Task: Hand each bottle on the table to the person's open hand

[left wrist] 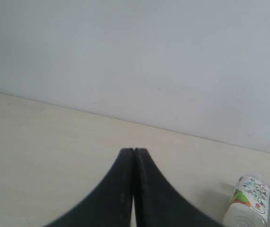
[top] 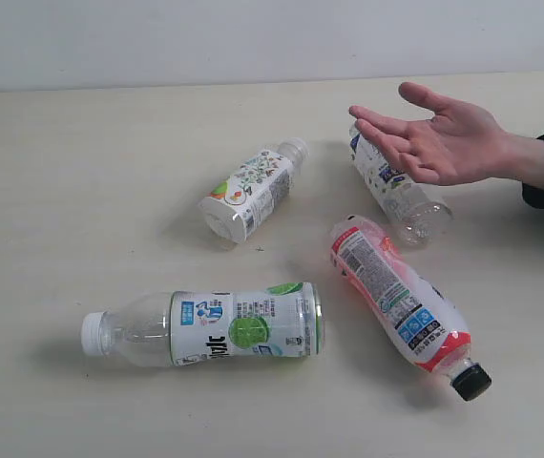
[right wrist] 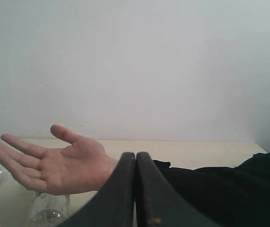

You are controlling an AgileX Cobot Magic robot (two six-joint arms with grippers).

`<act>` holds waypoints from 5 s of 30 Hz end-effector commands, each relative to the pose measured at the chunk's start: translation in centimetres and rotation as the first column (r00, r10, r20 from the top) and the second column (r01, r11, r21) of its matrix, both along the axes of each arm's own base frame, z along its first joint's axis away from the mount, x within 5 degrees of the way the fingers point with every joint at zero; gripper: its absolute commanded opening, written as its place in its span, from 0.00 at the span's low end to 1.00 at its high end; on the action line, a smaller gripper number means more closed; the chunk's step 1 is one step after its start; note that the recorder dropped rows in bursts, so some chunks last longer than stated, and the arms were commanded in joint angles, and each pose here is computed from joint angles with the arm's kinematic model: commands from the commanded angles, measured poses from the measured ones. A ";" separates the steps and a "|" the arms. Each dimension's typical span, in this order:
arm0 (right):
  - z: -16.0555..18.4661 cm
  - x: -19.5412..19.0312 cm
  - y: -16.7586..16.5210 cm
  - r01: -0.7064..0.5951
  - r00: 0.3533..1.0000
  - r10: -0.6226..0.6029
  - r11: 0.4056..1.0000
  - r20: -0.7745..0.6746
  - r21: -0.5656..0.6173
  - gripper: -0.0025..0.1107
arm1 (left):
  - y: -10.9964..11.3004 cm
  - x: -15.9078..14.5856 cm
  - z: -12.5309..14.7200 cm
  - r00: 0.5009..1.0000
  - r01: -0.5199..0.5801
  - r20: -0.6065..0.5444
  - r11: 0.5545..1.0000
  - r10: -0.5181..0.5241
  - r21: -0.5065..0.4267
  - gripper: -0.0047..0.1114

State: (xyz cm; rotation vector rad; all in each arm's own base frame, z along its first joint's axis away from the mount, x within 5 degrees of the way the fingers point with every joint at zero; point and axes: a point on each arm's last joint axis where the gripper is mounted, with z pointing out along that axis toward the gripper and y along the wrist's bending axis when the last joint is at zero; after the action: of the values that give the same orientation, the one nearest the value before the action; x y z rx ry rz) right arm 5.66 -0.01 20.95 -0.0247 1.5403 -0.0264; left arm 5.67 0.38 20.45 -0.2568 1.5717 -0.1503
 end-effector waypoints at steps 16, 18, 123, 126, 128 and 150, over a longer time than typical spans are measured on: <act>1.8 -0.3 -0.2 -0.069 0.976 -0.012 0.931 0.218 0.358 0.02 | 0.0 0.0 0.0 1.000 0.007 0.009 1.000 -0.007 -0.003 0.06; 1.9 -0.3 -0.2 -0.072 0.973 -0.013 0.931 0.228 0.357 0.02 | 0.0 0.0 0.0 1.000 0.007 0.009 1.000 -0.007 -0.003 0.06; -7.0 22.9 15.1 -0.487 -0.195 -0.023 0.870 -0.981 0.076 0.16 | 0.0 0.0 0.0 1.000 0.007 0.009 1.000 -0.007 -0.003 0.06; -7.0 22.9 15.1 -0.487 -0.196 -0.024 0.870 -0.980 0.076 0.03 | 0.0 0.0 0.0 1.000 0.007 0.009 1.000 -0.007 -0.003 0.06; -7.0 22.9 15.1 -0.487 -0.198 -0.025 0.870 -0.980 0.077 0.02 | 0.0 0.0 0.0 1.000 0.007 0.009 1.000 -0.007 -0.003 0.06; 1.0 20.3 14.5 -0.531 -0.121 0.095 0.835 -0.988 0.146 0.02 | 0.0 0.0 0.0 1.000 0.007 0.009 1.000 -0.007 -0.003 0.06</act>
State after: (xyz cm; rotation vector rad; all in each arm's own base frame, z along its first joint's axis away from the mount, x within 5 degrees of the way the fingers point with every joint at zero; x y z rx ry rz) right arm 26.54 14.61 20.66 -0.9251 3.0856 0.1910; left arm 5.67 0.38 20.45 -0.2568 1.5717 -0.1503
